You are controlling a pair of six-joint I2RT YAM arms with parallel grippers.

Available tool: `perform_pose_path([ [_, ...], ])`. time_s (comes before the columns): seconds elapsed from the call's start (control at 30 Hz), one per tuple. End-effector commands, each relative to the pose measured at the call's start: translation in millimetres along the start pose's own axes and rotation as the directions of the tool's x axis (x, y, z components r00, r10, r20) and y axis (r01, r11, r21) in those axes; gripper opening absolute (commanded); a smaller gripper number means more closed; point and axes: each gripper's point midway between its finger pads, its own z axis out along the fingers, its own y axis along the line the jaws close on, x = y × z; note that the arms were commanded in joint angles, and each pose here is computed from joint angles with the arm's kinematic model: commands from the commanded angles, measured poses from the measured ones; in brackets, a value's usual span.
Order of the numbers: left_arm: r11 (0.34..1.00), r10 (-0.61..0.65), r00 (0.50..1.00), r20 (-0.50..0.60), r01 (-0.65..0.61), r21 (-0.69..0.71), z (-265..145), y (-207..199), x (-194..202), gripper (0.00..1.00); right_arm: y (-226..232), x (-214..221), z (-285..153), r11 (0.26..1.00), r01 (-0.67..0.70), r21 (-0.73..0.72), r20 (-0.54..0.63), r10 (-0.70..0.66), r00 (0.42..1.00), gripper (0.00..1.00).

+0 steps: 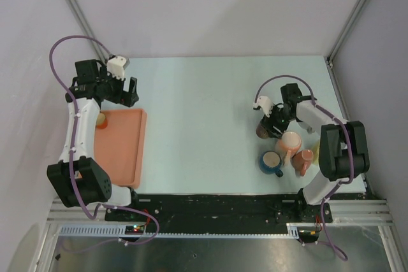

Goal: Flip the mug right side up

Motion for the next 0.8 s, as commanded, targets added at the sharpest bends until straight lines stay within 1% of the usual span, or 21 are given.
perform_pose_path([
  [0.0,0.999,0.049,0.998,0.050,-0.048,-0.025,-15.1,-0.7,-18.5,0.96,-13.9,-3.5,11.8,0.999,0.040,0.034,0.014,-0.041,0.999,0.64],
  [0.07,0.998,0.049,0.998,0.046,-0.048,-0.028,-14.8,0.1,-16.8,0.96,-15.3,-0.9,17.2,0.999,0.030,0.034,0.005,-0.030,1.000,0.58],
  [0.13,0.998,0.049,0.998,0.042,-0.048,-0.032,-14.7,0.5,-15.7,0.96,-15.6,2.0,22.5,0.999,0.016,0.031,-0.005,-0.016,1.000,0.51],
  [0.17,0.998,0.048,0.998,0.041,-0.047,-0.034,-14.7,0.9,-15.5,0.96,-16.3,3.7,24.6,0.999,0.007,0.033,-0.009,-0.007,1.000,0.46],
  [0.27,0.998,0.046,0.998,0.042,-0.044,-0.038,-14.9,1.8,-16.3,0.96,-19.0,4.4,28.8,0.999,-0.005,0.043,-0.009,0.005,1.000,0.36],
  [0.33,0.998,0.044,0.998,0.043,-0.042,-0.041,-15.5,2.6,-17.0,0.96,-19.9,2.5,29.1,0.999,-0.003,0.048,-0.003,0.003,1.000,0.26],
  [0.43,0.999,0.036,0.998,0.047,-0.034,-0.042,-16.1,2.2,-18.7,0.96,-20.8,-2.7,26.7,0.999,0.001,0.054,0.015,-0.002,1.000,0.07],
  [0.47,0.999,0.032,0.998,0.048,-0.030,-0.041,-16.3,2.0,-19.3,0.96,-20.6,-4.4,25.6,0.998,0.000,0.055,0.018,-0.001,1.000,0.03],
  [0.57,1.000,0.000,0.998,0.056,0.001,-0.015,-16.8,-4.2,-21.3,0.95,-22.4,-19.0,17.5,0.996,-0.012,0.083,0.056,0.008,0.998,0.00],
  [0.63,1.000,-0.021,0.998,0.062,0.020,0.020,-19.3,-13.3,-24.6,0.94,-26.1,-41.4,4.3,0.993,-0.034,0.117,0.116,0.020,0.993,0.00],
  [0.7,0.997,-0.034,0.997,0.073,0.028,0.075,-25.0,-27.4,-32.0,0.94,-28.5,-79.4,-19.2,0.987,-0.082,0.140,0.223,0.049,0.974,0.00],
  [0.77,0.988,-0.057,0.994,0.097,0.043,0.149,-33.9,-46.4,-45.1,0.94,-27.4,-129.3,-50.1,0.979,-0.148,0.137,0.368,0.089,0.926,0.00],
])
